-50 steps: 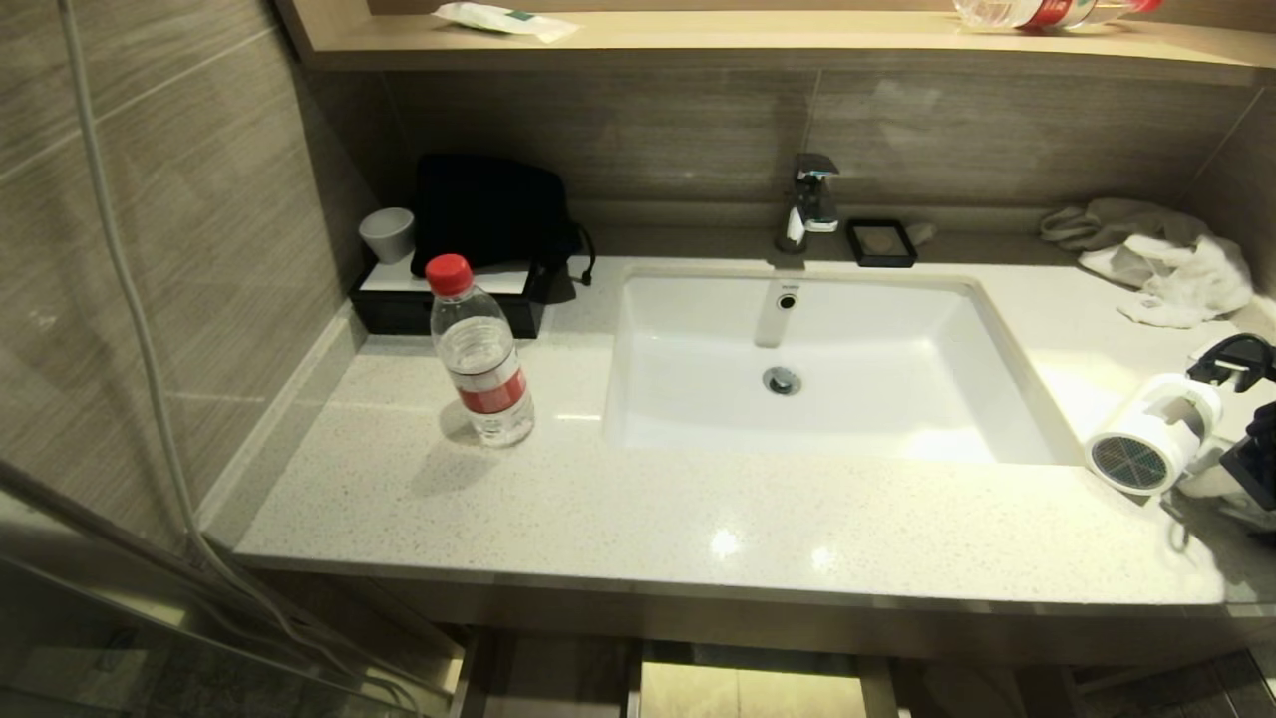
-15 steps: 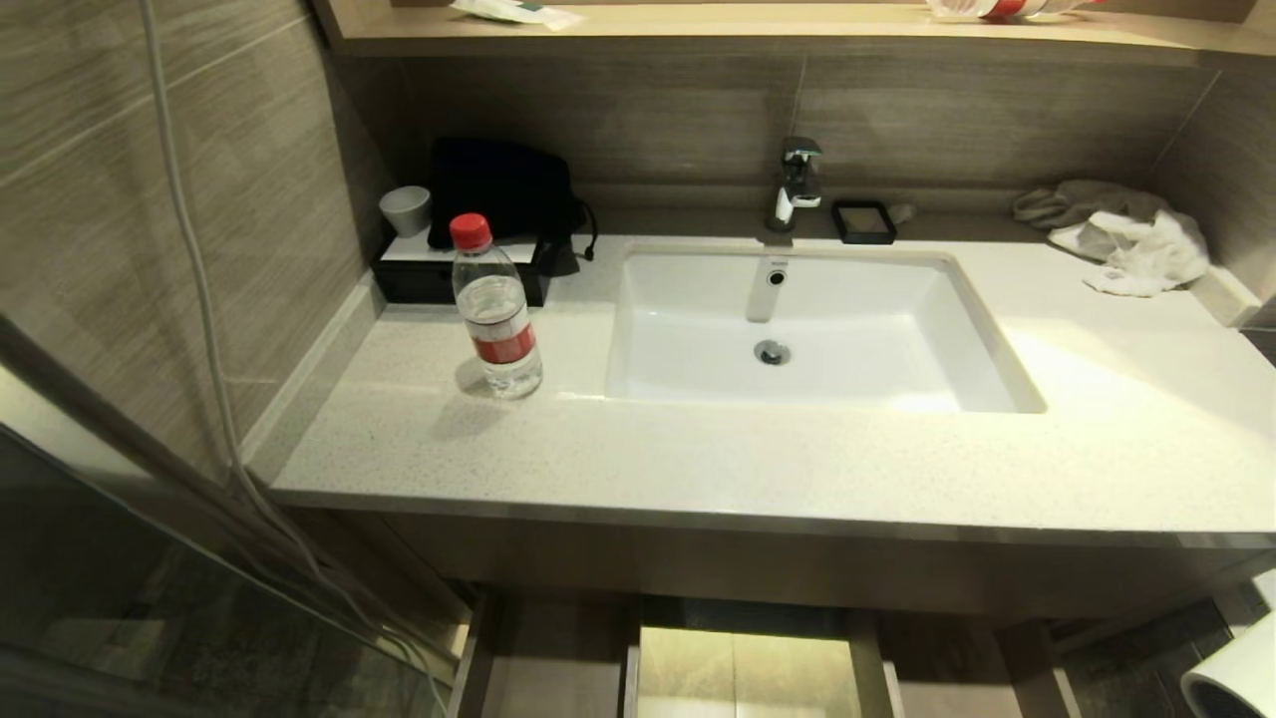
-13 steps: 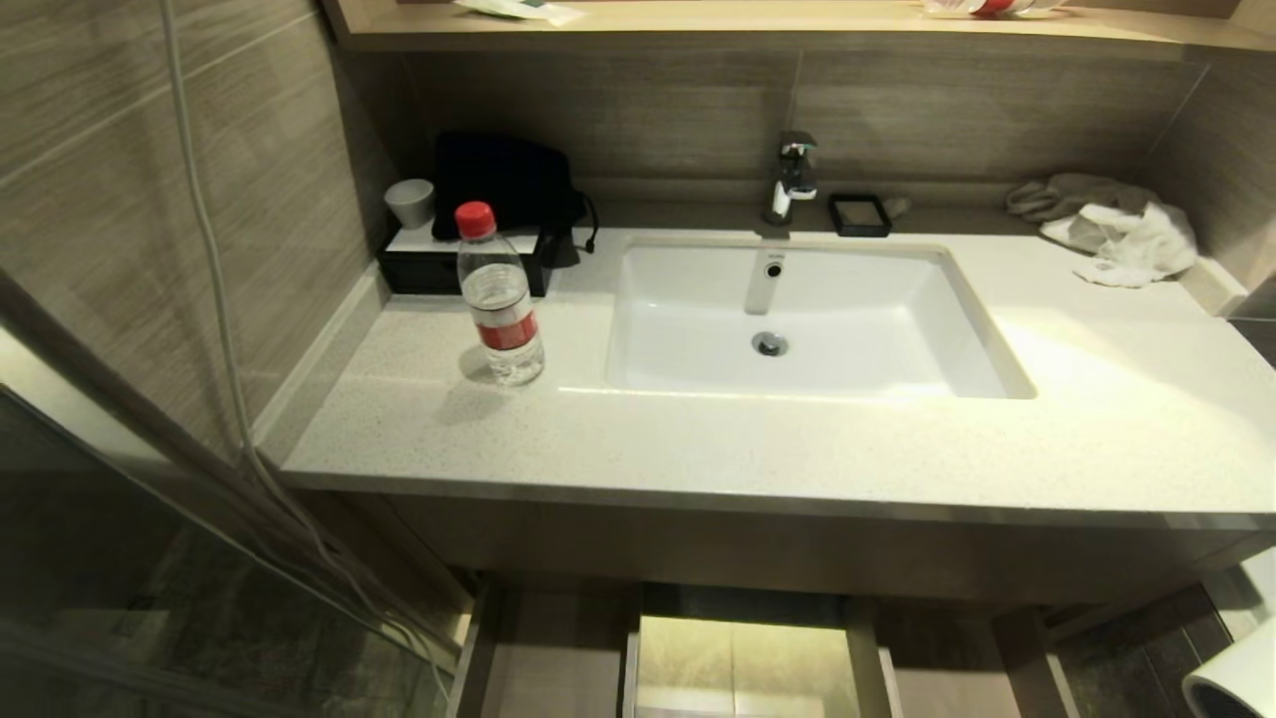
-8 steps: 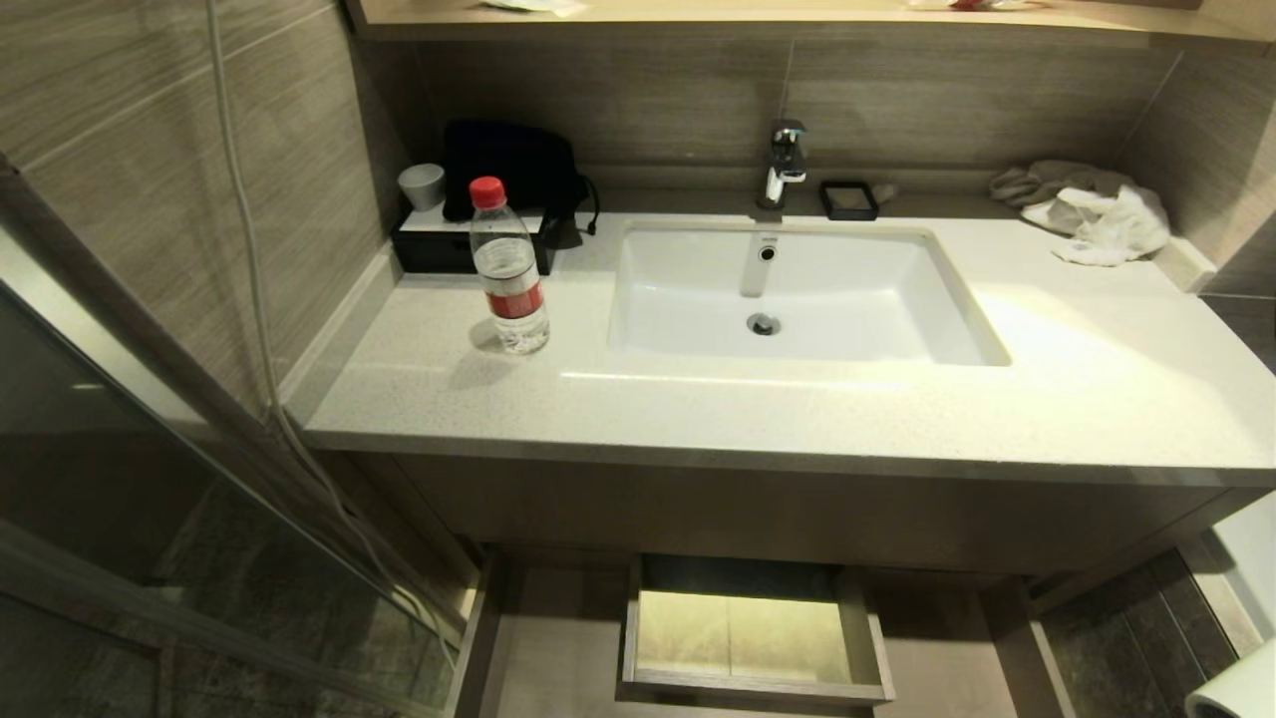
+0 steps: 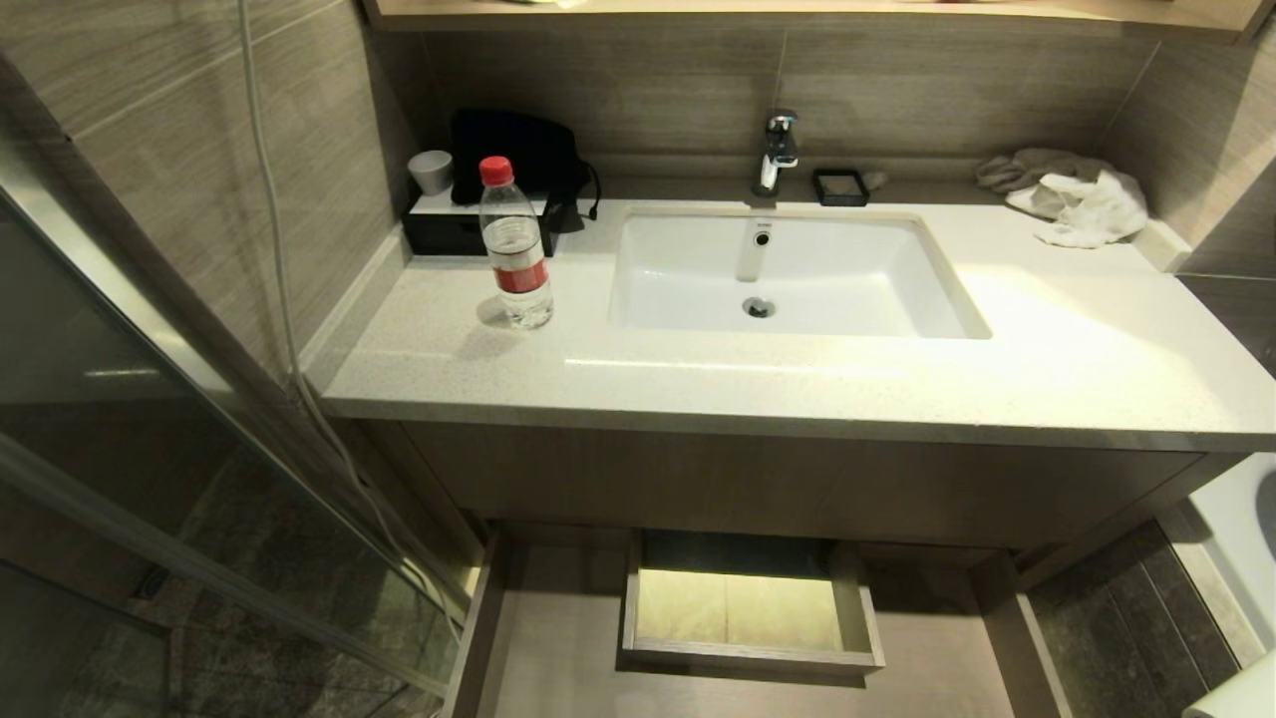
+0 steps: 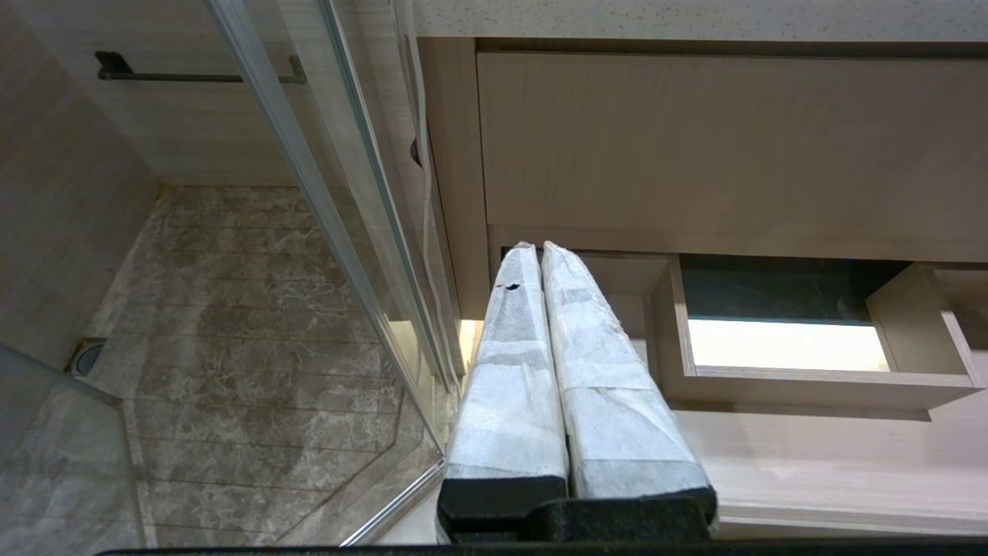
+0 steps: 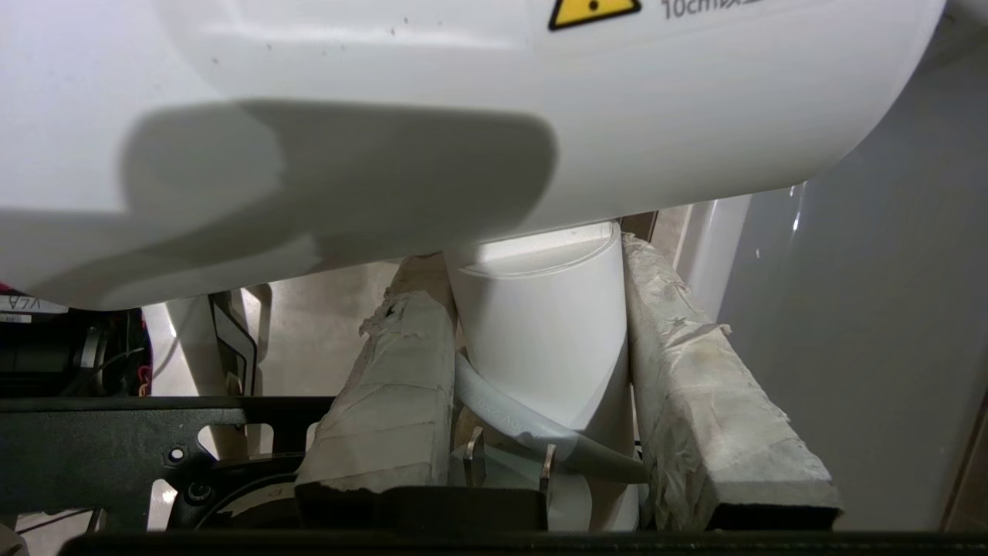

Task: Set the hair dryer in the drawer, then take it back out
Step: Put it into the drawer

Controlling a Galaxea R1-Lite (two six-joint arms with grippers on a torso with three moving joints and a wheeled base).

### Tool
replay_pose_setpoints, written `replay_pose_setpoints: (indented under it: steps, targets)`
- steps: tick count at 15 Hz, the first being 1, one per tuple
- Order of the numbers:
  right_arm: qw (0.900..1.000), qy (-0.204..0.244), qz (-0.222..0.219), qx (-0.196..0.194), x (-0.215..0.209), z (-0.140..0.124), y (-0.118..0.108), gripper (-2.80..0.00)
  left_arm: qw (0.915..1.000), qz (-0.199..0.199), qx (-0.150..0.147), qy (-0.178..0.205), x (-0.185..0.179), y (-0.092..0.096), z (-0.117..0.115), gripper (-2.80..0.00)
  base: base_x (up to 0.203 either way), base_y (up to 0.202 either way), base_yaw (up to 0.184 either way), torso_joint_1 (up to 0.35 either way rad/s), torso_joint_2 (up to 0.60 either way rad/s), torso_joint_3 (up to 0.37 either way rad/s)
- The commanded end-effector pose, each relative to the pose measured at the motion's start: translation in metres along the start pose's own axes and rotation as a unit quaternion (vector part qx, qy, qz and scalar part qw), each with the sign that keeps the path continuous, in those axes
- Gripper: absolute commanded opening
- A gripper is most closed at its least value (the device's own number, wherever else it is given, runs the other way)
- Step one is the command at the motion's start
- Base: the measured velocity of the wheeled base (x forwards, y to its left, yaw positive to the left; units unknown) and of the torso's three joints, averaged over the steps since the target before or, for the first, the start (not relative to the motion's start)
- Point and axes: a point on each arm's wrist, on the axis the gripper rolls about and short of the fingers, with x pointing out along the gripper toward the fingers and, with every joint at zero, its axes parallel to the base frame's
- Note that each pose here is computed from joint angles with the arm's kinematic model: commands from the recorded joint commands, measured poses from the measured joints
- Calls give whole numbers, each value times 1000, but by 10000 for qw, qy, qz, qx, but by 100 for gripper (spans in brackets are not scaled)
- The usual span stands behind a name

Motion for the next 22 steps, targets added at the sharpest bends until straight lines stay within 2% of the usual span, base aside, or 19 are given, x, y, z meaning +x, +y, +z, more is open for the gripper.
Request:
replay_pose_setpoints:
  steps: [1, 19, 22]
  targets:
    - [10000, 16, 13, -22, 0, -1, 1, -280, 10000, 1, -1, -1, 0, 0, 0, -280, 0, 0, 0, 0, 0, 0]
    - [10000, 80, 56, -17, 0, -8, 5, -280, 10000, 1, -1, -1, 0, 0, 0, -280, 0, 0, 0, 0, 0, 0]
    - [9999, 99, 77, -15, 0, -8, 5, -280, 10000, 1, -1, -1, 0, 0, 0, -280, 0, 0, 0, -112, 279, 156]
